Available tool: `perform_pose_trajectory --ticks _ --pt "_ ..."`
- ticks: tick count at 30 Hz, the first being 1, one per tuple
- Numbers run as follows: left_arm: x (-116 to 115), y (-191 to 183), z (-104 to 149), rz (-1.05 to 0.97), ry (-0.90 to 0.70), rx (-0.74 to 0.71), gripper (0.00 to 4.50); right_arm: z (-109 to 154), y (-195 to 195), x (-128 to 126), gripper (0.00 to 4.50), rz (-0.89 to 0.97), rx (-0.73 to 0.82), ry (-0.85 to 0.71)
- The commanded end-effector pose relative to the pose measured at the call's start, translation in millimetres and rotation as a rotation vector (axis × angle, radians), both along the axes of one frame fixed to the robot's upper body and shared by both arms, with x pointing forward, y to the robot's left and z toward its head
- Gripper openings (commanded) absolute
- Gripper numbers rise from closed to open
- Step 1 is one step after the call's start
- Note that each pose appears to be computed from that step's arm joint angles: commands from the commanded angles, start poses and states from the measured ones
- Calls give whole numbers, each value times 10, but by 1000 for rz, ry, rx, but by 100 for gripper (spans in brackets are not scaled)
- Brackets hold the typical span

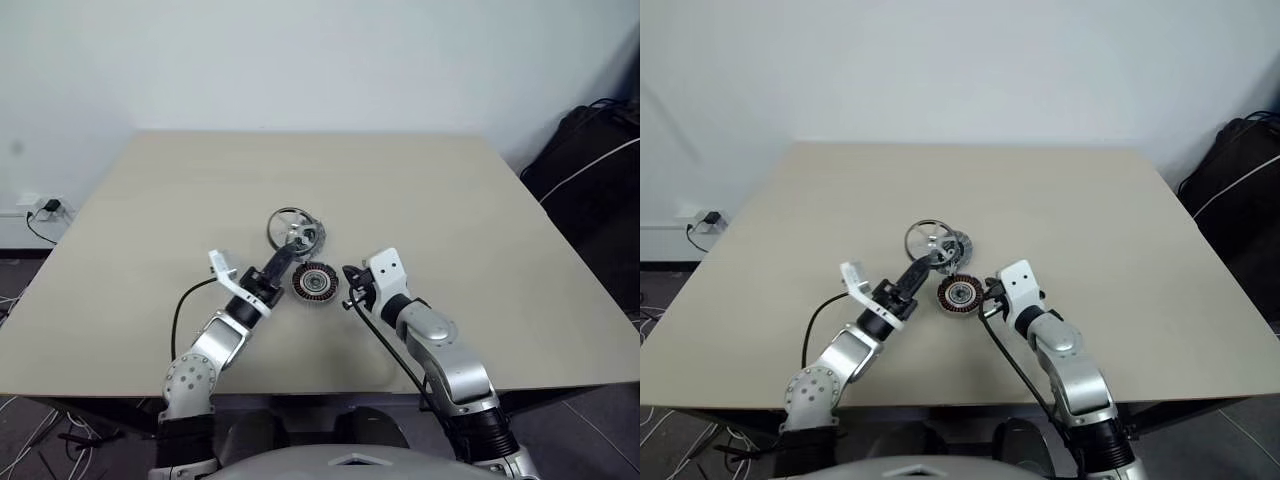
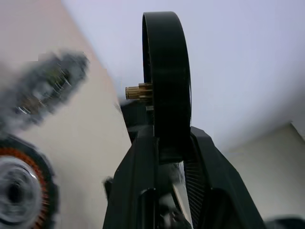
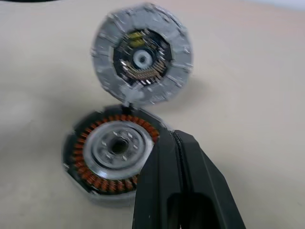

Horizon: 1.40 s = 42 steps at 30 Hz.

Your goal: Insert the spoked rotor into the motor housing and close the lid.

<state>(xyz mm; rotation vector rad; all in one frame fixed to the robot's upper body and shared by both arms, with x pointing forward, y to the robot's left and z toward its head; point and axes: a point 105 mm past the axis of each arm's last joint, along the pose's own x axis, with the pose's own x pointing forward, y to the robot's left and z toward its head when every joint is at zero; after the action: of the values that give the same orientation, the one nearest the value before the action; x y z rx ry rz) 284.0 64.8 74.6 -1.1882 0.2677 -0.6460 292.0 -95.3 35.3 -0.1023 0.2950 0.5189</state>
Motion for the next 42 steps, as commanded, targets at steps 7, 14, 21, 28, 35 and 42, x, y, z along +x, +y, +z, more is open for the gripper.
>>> perform_pose_trajectory --ticks 7,14,21,28,35,42 --pt "34 -356 -294 -149 150 34 42 -18 -255 -181 0 -64 -10 19" --pt "60 -420 -425 -158 210 33 42 -55 -303 -253 0 -76 -20 39" --pt "85 -461 -525 -162 239 49 42 -45 -277 -268 0 -70 -19 37" --pt "97 -462 -565 -154 249 55 42 -35 -299 -260 0 -71 -27 35" --pt "128 -408 -598 -126 254 73 42 -41 -278 -252 0 -68 -28 37" --pt "134 -354 -622 -107 260 75 42 -41 -263 -244 0 -64 -27 37"
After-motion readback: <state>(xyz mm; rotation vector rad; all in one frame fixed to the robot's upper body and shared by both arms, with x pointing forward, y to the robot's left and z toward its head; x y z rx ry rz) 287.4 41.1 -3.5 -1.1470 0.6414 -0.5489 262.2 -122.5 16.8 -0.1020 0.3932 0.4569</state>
